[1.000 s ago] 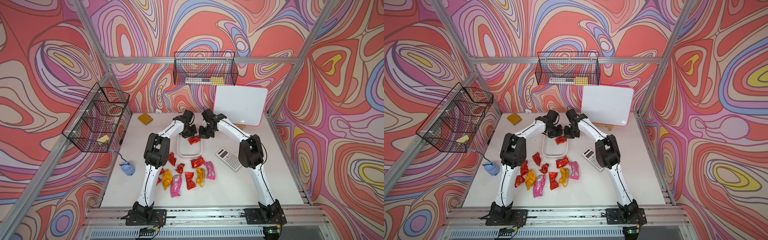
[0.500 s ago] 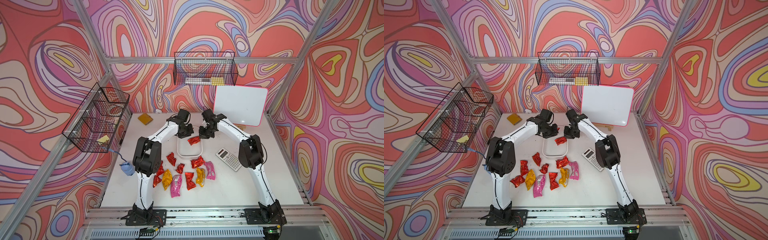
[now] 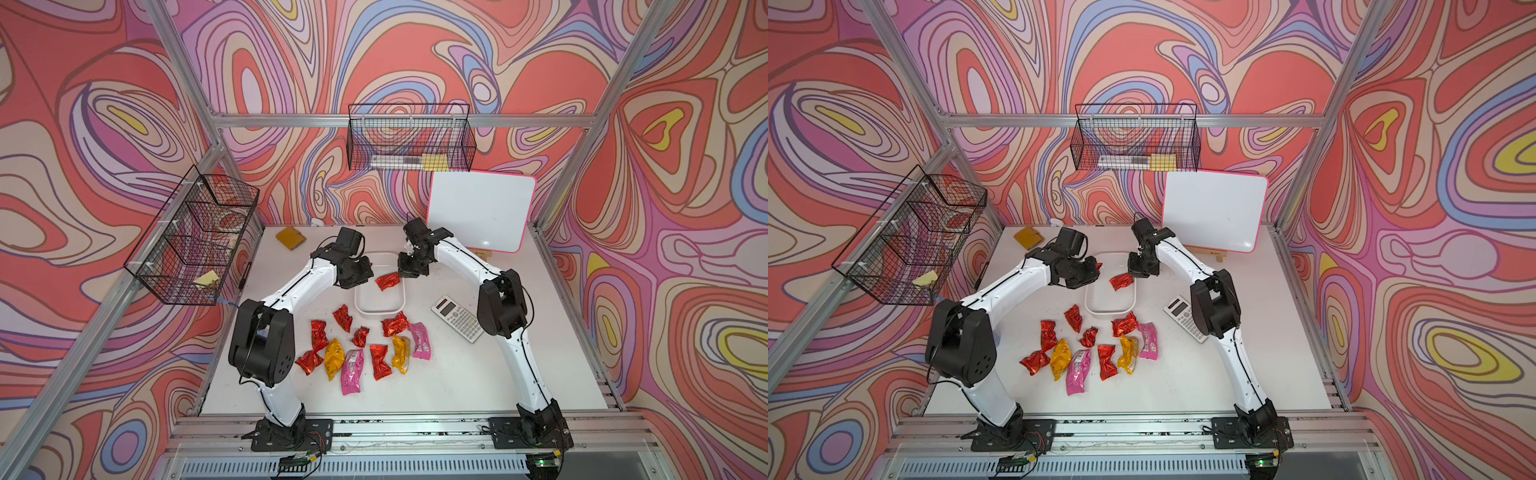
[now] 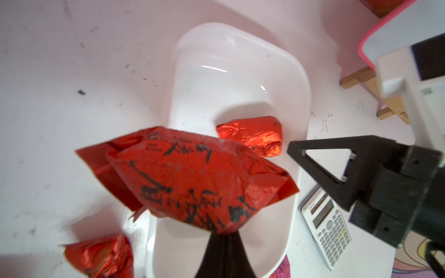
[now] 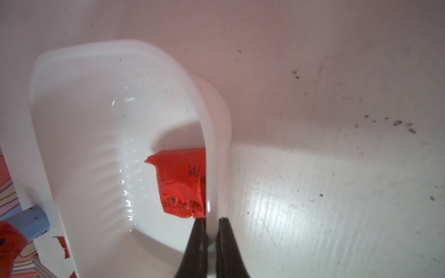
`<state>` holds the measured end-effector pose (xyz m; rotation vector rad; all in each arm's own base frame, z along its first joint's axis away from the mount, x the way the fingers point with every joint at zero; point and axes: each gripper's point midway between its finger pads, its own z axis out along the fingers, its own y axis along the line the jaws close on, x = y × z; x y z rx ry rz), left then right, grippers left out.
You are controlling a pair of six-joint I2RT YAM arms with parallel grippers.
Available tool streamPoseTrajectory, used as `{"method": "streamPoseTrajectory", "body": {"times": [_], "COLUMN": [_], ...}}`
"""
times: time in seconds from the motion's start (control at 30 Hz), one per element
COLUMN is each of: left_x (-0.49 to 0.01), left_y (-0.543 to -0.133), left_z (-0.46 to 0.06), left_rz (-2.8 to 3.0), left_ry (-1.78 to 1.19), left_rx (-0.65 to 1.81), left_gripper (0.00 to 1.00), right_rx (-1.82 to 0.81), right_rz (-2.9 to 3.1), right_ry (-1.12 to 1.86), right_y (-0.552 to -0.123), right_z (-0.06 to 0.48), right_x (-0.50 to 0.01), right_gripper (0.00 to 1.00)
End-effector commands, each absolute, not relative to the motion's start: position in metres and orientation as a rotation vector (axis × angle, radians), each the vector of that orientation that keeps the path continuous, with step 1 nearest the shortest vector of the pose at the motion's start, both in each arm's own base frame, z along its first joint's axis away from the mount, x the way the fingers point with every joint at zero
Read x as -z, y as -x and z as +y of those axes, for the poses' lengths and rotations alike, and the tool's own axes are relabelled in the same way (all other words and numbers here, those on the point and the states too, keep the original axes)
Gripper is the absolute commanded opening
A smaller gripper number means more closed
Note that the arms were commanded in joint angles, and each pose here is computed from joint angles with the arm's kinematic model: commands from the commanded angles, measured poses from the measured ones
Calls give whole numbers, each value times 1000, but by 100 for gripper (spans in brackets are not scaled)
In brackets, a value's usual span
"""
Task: Take the tea bags out of the storage box
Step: Place the tea bag at the center of the board.
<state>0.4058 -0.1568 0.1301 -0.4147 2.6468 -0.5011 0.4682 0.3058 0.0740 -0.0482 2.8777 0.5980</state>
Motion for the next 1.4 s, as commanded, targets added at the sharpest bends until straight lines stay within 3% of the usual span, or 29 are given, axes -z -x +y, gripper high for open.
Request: {"method": "streamPoseTrajectory", "body": {"times": [0.0, 0.4, 0.67, 0.87, 1.0, 1.37], "left_x": [-116, -58, -42, -65, -94, -151], "left_y": [-394, -379, -375, -381, -392, -409], "left_z": [-131, -81, -78, -79, -84, -176], "left_rz": [2643, 2715, 2746, 2705, 2666, 2627], "left_ry": [546, 790, 850, 795, 699, 34], "left_rx": [467, 387, 386, 405, 450, 554], "left_gripper": [0, 0, 0, 32, 45, 46], "right_rx": [-600, -606, -605, -600, -603, -598], "right_rz": [2861, 2864, 2866, 2864, 2860, 2851], "right_ry": [72, 72, 73, 77, 76, 75], "right_y": [-466, -465, -466, -467, -467, -467], "right_z": [307, 308, 309, 308, 309, 307], "right_x": [-83, -83, -84, -84, -85, -88], "right_gripper": [0, 0, 0, 0, 0, 0]}}
